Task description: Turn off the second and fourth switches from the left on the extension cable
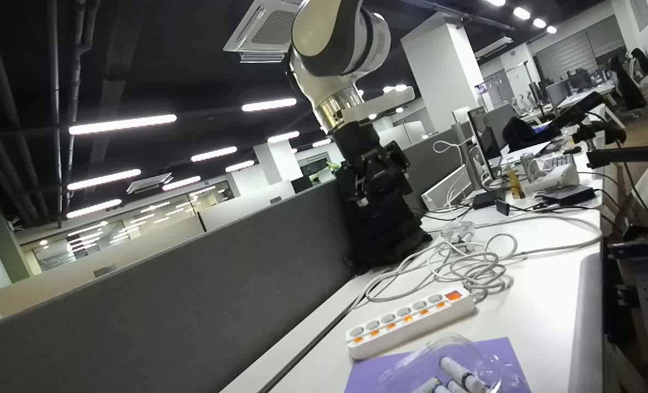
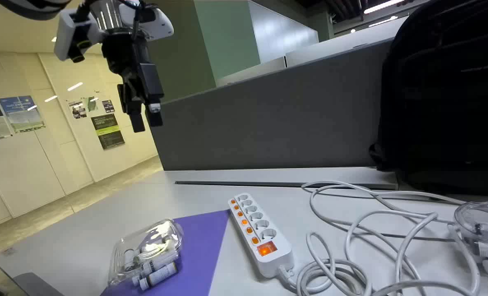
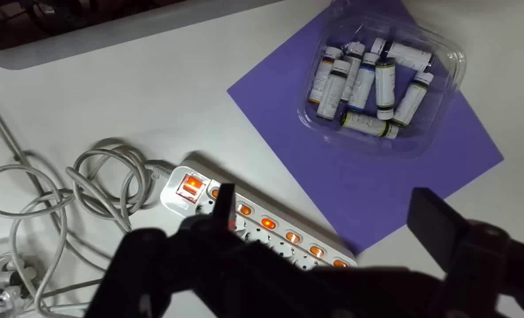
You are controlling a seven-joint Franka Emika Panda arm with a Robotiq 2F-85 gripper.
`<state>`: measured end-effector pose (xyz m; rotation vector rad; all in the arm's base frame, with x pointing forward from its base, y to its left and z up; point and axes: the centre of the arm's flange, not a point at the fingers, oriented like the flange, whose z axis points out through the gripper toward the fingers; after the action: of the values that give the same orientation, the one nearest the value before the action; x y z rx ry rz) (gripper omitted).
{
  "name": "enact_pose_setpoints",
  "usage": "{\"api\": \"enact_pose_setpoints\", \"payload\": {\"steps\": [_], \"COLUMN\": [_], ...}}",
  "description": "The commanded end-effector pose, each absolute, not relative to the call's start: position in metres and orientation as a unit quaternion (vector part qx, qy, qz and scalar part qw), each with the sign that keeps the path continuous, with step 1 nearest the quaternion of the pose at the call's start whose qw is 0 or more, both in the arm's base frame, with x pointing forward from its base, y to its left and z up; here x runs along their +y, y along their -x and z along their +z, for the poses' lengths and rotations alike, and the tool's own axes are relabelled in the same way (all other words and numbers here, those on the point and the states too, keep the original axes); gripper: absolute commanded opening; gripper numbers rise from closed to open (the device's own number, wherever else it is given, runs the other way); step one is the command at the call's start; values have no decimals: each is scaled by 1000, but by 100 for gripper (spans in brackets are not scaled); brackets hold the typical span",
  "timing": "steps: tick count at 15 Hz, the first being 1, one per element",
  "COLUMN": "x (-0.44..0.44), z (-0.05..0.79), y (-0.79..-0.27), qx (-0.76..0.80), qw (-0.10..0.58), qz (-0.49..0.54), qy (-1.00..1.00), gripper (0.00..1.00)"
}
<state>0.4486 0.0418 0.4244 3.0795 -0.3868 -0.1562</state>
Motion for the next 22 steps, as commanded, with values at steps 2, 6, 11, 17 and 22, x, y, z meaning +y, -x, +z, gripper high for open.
{"api": "enact_pose_setpoints", "payload": {"steps": [2, 6, 11, 17, 22], "x": [42, 42, 42, 43, 53], "z": [425, 425, 425, 425, 420], "y": [-449, -449, -449, -450, -499], "qx": [-124, -124, -124, -126, -107], "qw": [17, 17, 17, 19, 34], "qz": [-49, -48, -48, -28, 41], "qy": [-991, -991, -991, -991, -993], "gripper": [100, 100, 100, 100, 88]}}
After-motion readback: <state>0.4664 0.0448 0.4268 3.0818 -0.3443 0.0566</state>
